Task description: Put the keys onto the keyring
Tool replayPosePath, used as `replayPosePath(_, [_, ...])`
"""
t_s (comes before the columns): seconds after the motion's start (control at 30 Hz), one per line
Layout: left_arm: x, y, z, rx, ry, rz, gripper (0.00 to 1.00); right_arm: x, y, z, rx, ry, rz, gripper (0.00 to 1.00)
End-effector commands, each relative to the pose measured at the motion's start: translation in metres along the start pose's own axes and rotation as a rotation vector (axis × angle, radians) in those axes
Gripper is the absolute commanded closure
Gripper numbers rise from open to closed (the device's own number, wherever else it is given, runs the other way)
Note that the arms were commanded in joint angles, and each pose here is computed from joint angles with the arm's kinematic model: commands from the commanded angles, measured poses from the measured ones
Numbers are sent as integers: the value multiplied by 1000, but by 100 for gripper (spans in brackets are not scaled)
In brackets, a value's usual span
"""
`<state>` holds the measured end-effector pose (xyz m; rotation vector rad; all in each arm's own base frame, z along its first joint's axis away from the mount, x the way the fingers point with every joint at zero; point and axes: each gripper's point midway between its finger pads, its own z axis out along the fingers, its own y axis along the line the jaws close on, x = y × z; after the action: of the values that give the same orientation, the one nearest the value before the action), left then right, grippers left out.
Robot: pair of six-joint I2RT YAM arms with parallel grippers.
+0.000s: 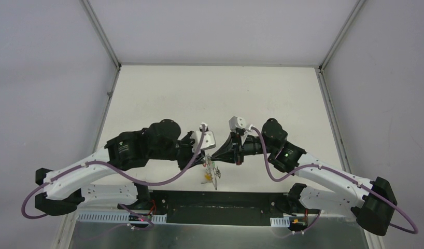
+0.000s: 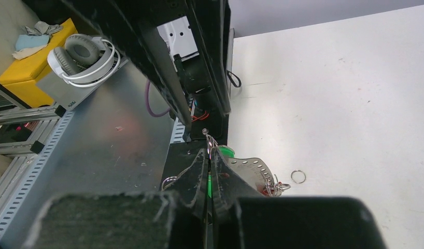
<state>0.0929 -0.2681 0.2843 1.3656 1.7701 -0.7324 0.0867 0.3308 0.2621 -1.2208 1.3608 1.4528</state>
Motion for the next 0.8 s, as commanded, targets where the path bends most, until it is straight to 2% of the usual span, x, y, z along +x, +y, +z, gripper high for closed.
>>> replayPosePath(0.0, [-30,3,-18,-40,-244,14,68,-35,12,-1,-30,-106,-84,100])
replayPosePath(0.23, [-29,-2,-27,-28,-490,80,69,-39,15,-3,-33,-117,-86,100])
replayPosePath(0.37, [-27,-6,-26,-21,-584,121,69,-39,15,-3,-32,-119,-85,100])
replayPosePath(0.47, [-23,-5,-21,-26,-593,129,69,-40,15,-3,-32,-120,-86,100])
replayPosePath(0.6, [-21,-7,-13,-9,-572,136,75,-39,15,-3,-31,-119,-83,100])
replayPosePath(0.77, [-17,-10,-3,17,-537,138,88,-40,15,-3,-26,-123,-85,100])
